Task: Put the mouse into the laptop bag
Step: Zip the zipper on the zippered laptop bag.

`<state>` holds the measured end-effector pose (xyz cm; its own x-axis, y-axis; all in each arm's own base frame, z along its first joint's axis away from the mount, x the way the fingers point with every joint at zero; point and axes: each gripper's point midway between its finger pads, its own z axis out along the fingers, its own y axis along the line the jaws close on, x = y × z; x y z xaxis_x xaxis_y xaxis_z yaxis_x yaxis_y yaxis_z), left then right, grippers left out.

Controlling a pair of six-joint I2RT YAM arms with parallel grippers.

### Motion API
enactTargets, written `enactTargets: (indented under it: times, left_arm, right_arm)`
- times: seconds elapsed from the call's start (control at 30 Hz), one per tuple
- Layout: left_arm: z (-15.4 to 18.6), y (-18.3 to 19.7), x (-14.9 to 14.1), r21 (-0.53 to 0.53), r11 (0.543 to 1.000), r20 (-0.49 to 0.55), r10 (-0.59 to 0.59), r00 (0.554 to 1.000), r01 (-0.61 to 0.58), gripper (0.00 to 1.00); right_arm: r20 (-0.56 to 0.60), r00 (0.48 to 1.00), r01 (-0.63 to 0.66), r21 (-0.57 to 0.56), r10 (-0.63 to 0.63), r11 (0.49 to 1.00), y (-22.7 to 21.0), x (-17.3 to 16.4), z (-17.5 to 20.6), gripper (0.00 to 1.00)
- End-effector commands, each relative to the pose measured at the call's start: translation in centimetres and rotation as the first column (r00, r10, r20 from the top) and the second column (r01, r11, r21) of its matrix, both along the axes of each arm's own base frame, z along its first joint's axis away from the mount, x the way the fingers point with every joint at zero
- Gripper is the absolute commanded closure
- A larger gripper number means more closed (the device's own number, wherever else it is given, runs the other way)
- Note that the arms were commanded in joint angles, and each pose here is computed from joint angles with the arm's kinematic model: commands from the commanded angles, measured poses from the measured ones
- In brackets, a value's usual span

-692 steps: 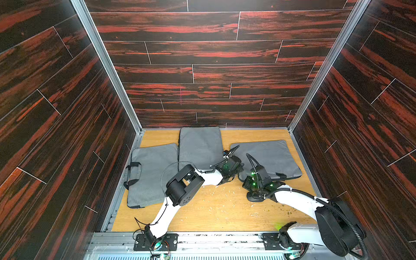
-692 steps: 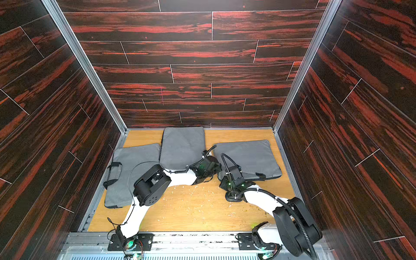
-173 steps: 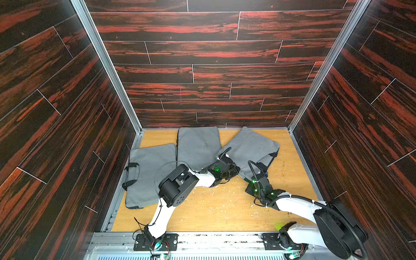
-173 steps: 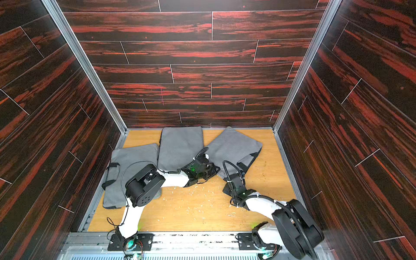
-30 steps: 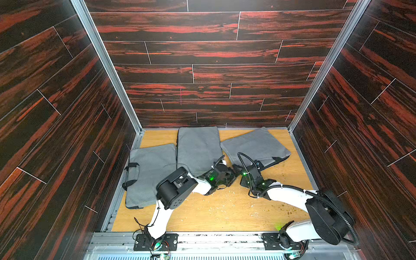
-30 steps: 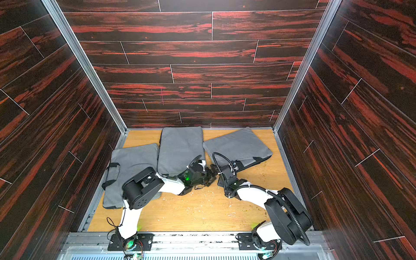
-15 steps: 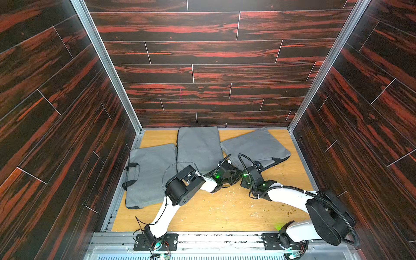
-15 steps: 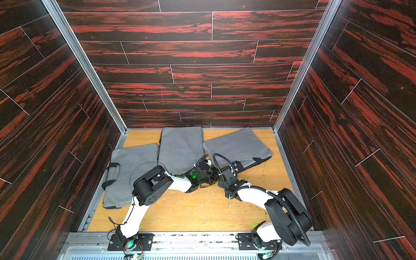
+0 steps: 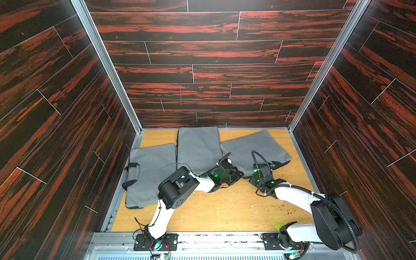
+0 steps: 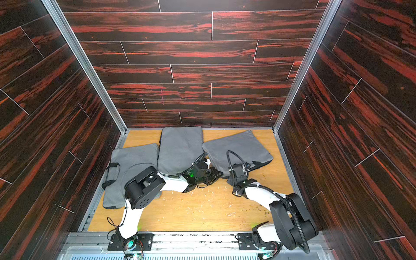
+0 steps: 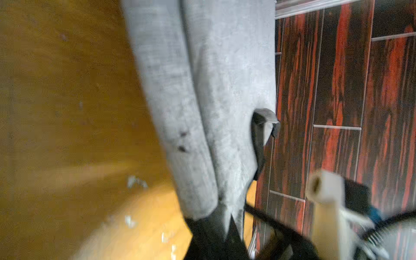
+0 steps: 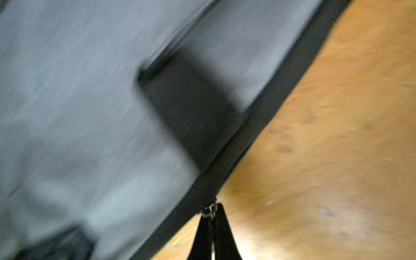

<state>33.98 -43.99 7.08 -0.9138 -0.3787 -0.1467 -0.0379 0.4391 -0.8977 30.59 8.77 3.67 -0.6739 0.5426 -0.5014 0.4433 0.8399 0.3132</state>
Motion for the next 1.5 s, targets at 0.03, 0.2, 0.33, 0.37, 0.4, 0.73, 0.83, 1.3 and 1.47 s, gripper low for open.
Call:
enactTargets:
  times: [0.03, 0.2, 0.33, 0.37, 0.4, 0.73, 0.83, 1.3, 1.47]
  left_arm:
    - [6.7, 1.0, 0.4, -0.025, 0.999, 0.162, -0.018, 0.987, 0.022, 1.00]
    - [8.3, 2.7, 0.4, -0.013, 1.000, 0.198, -0.021, 0.980, 0.024, 1.00]
    - [8.4, 4.8, 1.3, 0.004, 1.000, 0.205, 0.001, 0.979, -0.002, 1.00]
    - [8.5, 5.4, 1.5, 0.000, 1.000, 0.206, 0.009, 0.979, -0.009, 1.00]
    - [8.6, 6.0, 1.8, -0.003, 1.000, 0.207, 0.019, 0.978, -0.019, 1.00]
    - [8.4, 10.1, 4.7, 0.050, 0.995, 0.216, 0.069, 0.974, -0.082, 1.00]
    - [8.2, 11.1, 6.3, 0.083, 0.990, 0.227, 0.089, 0.970, -0.110, 1.00]
    - [9.4, 14.0, 16.2, 0.153, 0.962, 0.247, 0.185, 0.951, -0.227, 1.00]
    - [8.4, 12.3, 21.4, 0.203, 0.947, 0.257, 0.193, 0.947, -0.248, 1.00]
  right_arm:
    - [-0.094, 0.979, 0.175, -0.060, -0.180, 0.983, -4.7, -1.7, -1.3, 1.00]
    - [-0.096, 0.957, 0.267, -0.063, -0.273, 0.961, -6.9, -2.8, -1.2, 1.00]
    - [-0.115, 0.930, 0.342, -0.081, -0.350, 0.936, -8.7, -3.8, -1.0, 1.00]
    - [-0.123, 0.922, 0.359, -0.084, -0.367, 0.930, -9.1, -4.1, -1.1, 1.00]
    - [-0.130, 0.914, 0.376, -0.085, -0.385, 0.923, -9.5, -4.4, -1.1, 1.00]
    - [-0.149, 0.842, 0.511, -0.090, -0.519, 0.855, -12.5, -7.0, -0.9, 1.00]
    - [-0.136, 0.826, 0.538, -0.092, -0.546, 0.838, -13.2, -7.6, -0.5, 1.00]
    - [-0.104, 0.775, 0.617, -0.093, -0.624, 0.782, -14.7, -10.0, 0.3, 1.00]
    - [-0.120, 0.791, 0.598, -0.056, -0.600, 0.800, -14.0, -9.8, -0.3, 1.00]
